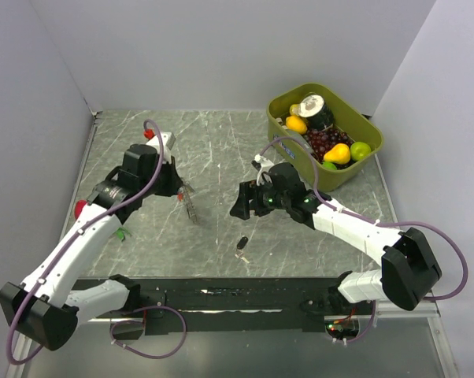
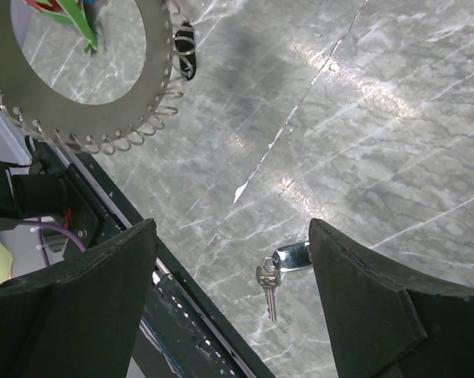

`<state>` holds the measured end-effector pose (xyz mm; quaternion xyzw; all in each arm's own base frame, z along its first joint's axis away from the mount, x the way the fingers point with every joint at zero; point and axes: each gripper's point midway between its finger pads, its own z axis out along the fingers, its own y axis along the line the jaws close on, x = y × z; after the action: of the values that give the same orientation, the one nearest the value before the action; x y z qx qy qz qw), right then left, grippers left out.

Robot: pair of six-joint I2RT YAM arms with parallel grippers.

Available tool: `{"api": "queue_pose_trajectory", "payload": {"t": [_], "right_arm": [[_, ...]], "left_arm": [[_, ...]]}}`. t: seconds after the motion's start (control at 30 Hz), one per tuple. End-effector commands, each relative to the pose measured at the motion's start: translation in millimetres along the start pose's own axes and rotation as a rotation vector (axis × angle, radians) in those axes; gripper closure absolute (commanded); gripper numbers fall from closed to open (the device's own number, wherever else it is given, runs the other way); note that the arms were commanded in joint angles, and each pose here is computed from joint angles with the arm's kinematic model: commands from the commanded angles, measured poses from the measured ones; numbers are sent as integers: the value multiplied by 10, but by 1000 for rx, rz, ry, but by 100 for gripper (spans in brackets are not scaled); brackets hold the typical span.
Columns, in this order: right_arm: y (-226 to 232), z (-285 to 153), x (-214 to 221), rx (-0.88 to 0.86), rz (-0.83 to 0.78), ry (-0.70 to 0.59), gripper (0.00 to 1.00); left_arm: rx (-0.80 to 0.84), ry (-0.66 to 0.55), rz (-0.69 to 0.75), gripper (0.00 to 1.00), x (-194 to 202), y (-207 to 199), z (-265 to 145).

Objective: Put the keys on the keyring

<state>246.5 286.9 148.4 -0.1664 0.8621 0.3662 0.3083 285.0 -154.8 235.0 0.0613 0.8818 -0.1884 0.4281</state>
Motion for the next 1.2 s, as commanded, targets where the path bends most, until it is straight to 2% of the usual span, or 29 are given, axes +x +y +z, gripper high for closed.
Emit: {"api": "queue_pose_trajectory", "payload": {"t": [0.0, 0.27, 0.5, 0.63, 0.73, 0.83, 1.03, 1.17], "right_arm": [[18, -74, -90, -3, -23, -41, 15], [3, -44, -65, -2, -23, -32, 11], [-18, -37, -44, 0, -25, -33, 2], [-29, -65, -28, 6, -34, -39, 1], [-56, -88, -5, 19, -34, -35, 1], [-74, -103, 33, 27, -31, -29, 1], [-122, -122, 74, 49, -24, -22, 1], [-134, -116, 100, 55, -25, -13, 1]], "left_arm": [[60, -47, 58, 99, -77, -115, -98], [-79, -53, 10, 99, 43, 148, -291], [-196, 39, -28, 99, 299, 366, -240], [-196, 101, -36, 99, 370, 355, 24], [-199, 195, -39, 99, 510, 345, 369], [-210, 237, -35, 99, 576, 330, 647], [-200, 258, 14, 99, 502, 143, 1101], [-205, 280, 46, 98, 449, 74, 1265]]}}
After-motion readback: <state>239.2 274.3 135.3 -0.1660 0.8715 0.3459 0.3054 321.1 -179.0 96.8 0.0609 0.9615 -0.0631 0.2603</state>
